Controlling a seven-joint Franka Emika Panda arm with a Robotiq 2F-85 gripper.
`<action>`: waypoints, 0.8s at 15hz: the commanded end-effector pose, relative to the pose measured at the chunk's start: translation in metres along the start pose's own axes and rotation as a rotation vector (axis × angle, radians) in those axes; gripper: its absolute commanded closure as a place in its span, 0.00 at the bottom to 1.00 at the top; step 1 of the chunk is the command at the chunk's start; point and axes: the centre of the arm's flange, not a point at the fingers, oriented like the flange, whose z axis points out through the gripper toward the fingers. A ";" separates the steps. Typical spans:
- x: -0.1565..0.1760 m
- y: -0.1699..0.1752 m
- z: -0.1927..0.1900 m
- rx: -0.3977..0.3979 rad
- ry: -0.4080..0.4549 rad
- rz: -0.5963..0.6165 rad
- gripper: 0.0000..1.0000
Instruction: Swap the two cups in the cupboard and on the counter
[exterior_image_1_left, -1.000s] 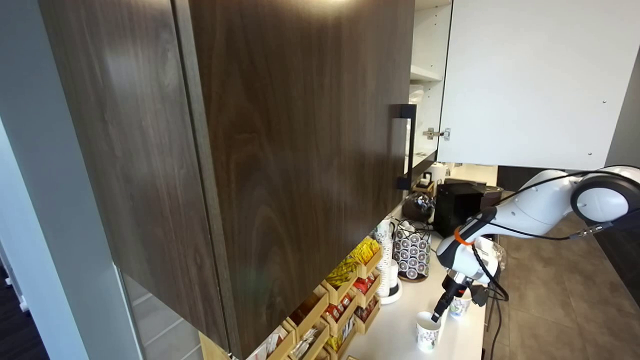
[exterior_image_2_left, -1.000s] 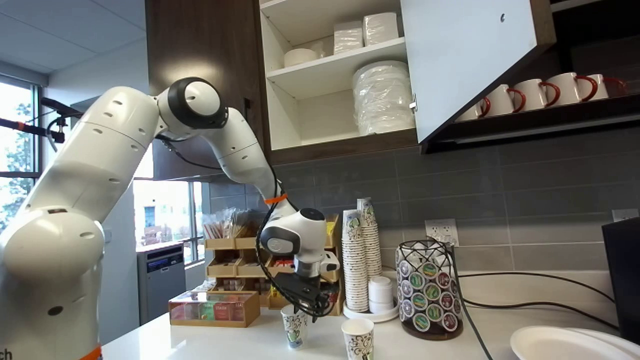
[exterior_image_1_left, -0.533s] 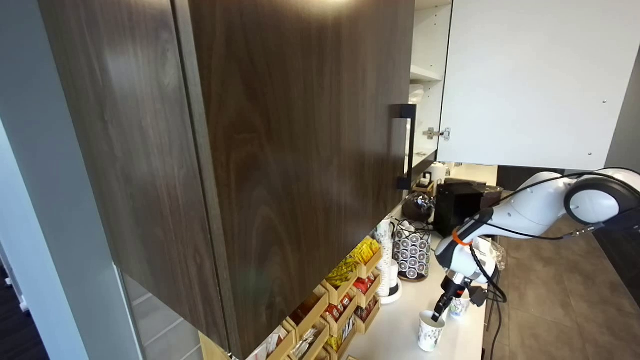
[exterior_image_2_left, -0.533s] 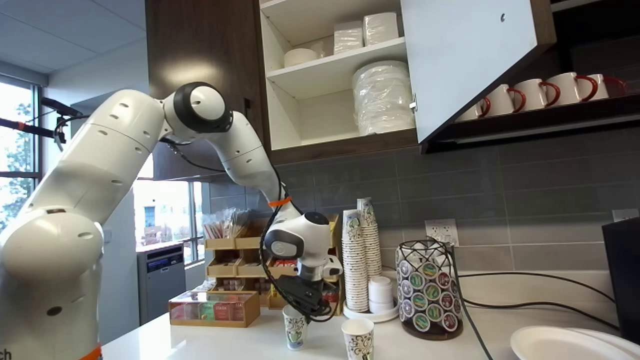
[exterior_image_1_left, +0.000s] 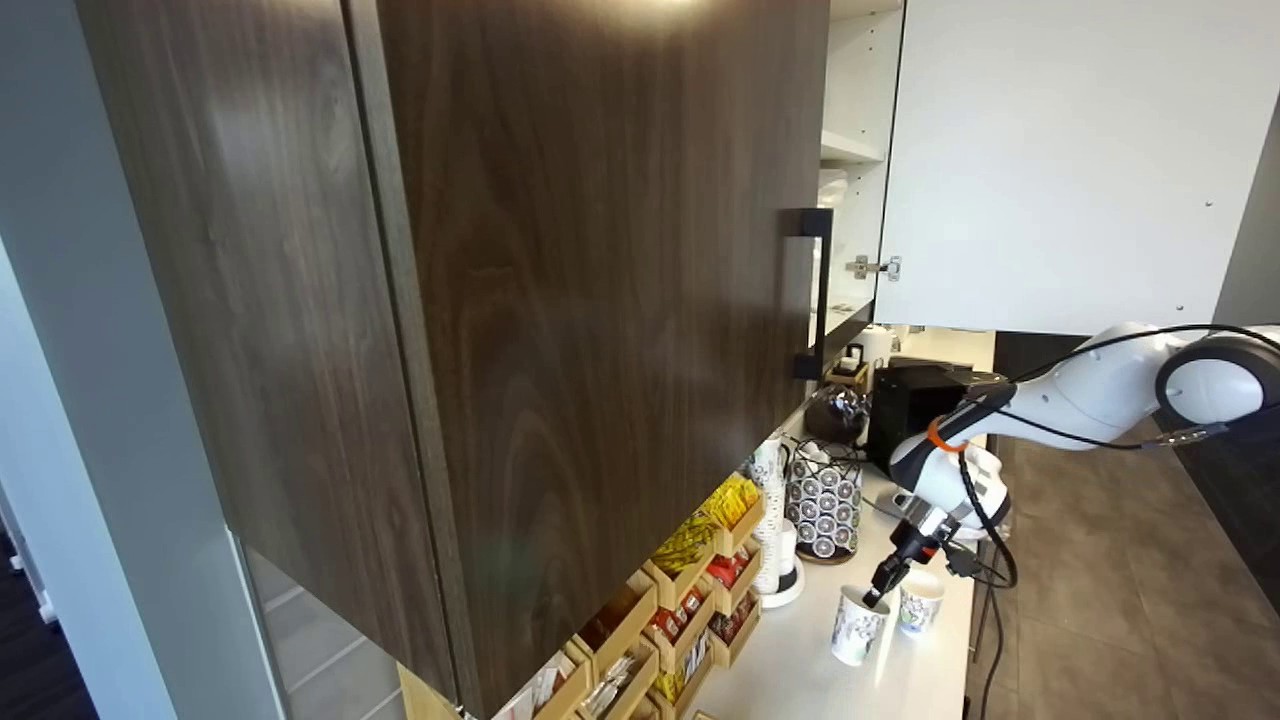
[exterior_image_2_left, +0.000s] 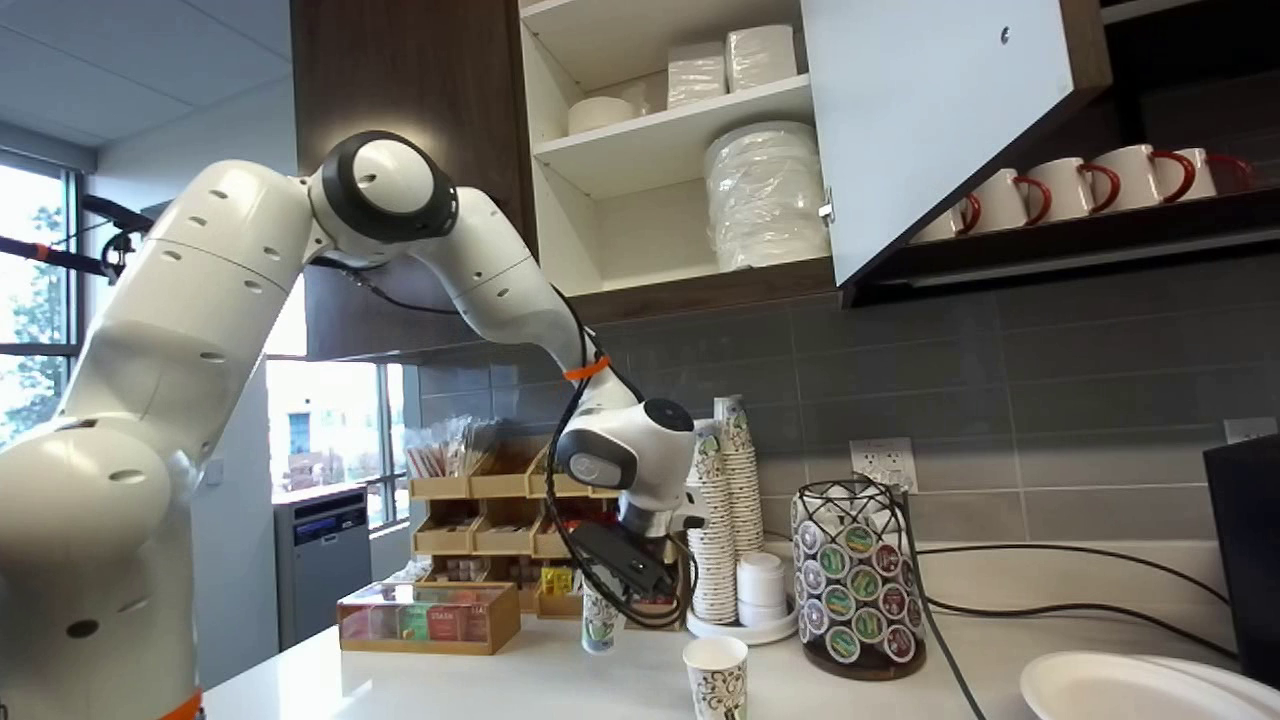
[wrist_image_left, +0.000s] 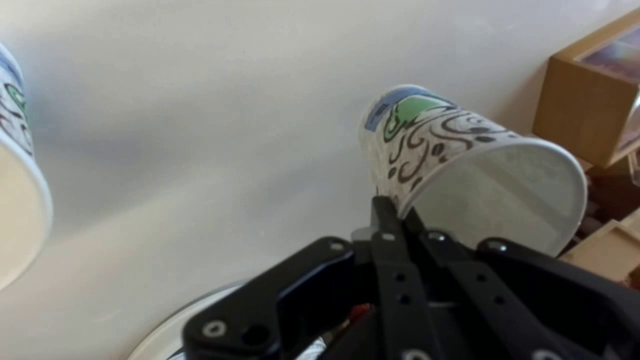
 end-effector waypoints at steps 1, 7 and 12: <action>0.000 -0.006 -0.041 0.104 0.056 0.029 0.99; 0.003 -0.032 -0.125 0.101 0.150 -0.023 0.99; 0.009 -0.076 -0.196 0.044 0.234 -0.114 0.99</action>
